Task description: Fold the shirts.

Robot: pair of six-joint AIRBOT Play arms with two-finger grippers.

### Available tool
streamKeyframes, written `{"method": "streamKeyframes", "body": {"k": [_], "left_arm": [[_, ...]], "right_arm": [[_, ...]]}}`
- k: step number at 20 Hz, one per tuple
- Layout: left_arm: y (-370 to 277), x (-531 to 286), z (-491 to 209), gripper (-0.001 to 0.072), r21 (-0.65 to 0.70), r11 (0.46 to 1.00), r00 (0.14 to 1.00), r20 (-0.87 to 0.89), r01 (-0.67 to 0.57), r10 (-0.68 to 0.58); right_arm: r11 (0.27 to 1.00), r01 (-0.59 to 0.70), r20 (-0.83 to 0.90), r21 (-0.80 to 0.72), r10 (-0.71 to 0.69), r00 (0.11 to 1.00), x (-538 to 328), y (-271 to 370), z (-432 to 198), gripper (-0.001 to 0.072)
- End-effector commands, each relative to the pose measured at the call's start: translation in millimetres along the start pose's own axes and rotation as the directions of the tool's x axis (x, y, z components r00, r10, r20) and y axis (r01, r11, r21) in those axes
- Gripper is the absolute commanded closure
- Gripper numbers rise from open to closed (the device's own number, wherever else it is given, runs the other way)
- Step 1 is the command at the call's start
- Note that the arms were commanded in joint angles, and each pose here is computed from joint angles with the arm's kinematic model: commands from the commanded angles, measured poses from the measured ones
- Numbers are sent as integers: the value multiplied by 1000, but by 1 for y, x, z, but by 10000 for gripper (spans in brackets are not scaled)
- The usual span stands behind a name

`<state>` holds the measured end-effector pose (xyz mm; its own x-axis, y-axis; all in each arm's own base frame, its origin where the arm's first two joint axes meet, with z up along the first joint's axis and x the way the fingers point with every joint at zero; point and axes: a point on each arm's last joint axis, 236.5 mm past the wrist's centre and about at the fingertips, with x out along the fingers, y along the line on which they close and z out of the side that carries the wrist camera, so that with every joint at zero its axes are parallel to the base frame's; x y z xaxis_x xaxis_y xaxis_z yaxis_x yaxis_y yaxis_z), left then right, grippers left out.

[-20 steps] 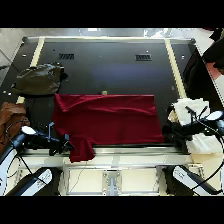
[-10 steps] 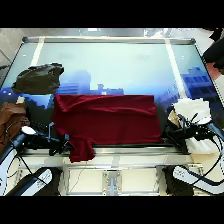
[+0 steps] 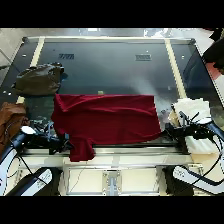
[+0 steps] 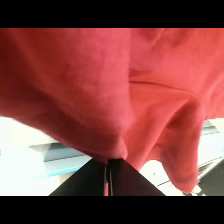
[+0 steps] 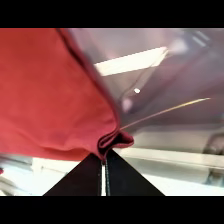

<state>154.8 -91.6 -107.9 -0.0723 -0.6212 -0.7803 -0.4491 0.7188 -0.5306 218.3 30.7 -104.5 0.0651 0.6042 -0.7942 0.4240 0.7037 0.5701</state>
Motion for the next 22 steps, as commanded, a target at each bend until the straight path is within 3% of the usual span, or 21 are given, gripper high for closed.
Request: {"method": "streamKeyframes", "body": {"k": [1, 4, 7, 10, 11, 13, 17, 22], "left_arm": [[-26, -14, 11, 695, 47, 996, 995, 62, 73, -76], [-75, -56, 28, 695, 177, 972, 952, 237, 154, -194], [-111, -111, 37, 695, 314, 942, 858, 446, 117, -254], [-129, -193, 67, 696, 302, 946, 606, 733, 115, -308], [-131, -206, 73, 697, 313, 945, 563, 765, 98, -312], [-137, -205, 81, 697, 348, 936, 585, 749, 52, -311], [-152, -186, 135, 698, 384, 923, 620, 732, -36, -281], [-145, -157, 229, 697, 375, 887, 667, 737, -270, -109]], "right_arm": [[997, -56, -26, -48, 54, 998, -9, 20, -13, 702], [985, -52, 42, -163, 59, 997, -40, 45, -16, 703], [960, 17, 224, -279, 48, 973, -90, 76, -1, 704], [940, 91, 376, -328, 41, 926, -134, 98, 24, 706], [937, 96, 419, -335, 57, 906, -144, 106, 36, 706], [931, 101, 476, -350, 84, 876, -150, 119, 60, 706], [914, 87, 417, -396, 95, 904, -110, 145, 95, 706], [953, 79, 434, -293, 58, 899, -68, 157, 175, 706]]}}
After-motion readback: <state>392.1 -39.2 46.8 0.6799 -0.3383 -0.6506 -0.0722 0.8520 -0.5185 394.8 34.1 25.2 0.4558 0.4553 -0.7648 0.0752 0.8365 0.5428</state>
